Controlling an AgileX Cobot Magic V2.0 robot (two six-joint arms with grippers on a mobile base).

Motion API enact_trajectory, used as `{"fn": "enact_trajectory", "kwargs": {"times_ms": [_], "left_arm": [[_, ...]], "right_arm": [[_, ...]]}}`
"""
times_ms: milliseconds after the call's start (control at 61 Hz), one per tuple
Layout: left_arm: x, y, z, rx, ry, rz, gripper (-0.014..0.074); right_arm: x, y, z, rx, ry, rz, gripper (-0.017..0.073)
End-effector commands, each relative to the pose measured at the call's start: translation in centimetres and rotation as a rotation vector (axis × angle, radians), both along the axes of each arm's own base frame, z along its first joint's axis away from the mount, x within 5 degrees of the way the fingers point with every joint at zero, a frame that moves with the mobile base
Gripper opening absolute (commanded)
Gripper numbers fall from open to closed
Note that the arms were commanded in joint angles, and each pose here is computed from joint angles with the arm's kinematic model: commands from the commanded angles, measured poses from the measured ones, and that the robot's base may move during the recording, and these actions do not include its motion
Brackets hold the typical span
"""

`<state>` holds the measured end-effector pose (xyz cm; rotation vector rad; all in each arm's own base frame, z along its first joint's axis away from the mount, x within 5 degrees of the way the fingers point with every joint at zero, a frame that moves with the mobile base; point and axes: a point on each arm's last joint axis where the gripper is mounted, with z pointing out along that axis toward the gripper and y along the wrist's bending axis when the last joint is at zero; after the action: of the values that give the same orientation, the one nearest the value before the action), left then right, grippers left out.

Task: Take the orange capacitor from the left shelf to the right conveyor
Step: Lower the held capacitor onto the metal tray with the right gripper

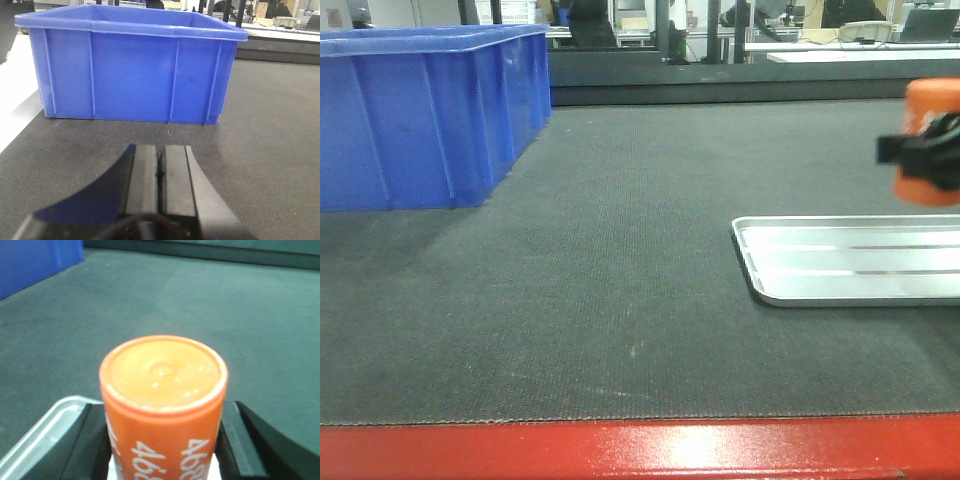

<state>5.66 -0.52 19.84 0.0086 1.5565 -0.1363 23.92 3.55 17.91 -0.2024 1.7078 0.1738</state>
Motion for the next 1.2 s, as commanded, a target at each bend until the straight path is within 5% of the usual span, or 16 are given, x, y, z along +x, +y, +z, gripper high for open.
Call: {"fn": "enact_trajectory", "kwargs": {"times_ms": [0,459,737,1179], "left_arm": [[-0.2,0.0,1.1,-0.012,-0.113,-0.007,-0.0105],[-0.2,0.0,1.1,-0.012,-0.113,-0.007,-0.0105],[-0.2,0.0,1.1,-0.012,-0.113,-0.007,-0.0105],[-0.2,0.0,1.1,-0.012,-0.113,-0.007,-0.0105]], "right_arm": [[0.8,0.2,1.0,0.026,-0.144,0.028,0.0158],[1.4,0.3,-1.7,0.025,-0.057,0.029,0.0177],[1.4,0.3,-1.8,0.02,-0.042,0.028,0.0622],[-1.5,0.4,3.0,-0.024,0.03,0.027,0.0608]]}}
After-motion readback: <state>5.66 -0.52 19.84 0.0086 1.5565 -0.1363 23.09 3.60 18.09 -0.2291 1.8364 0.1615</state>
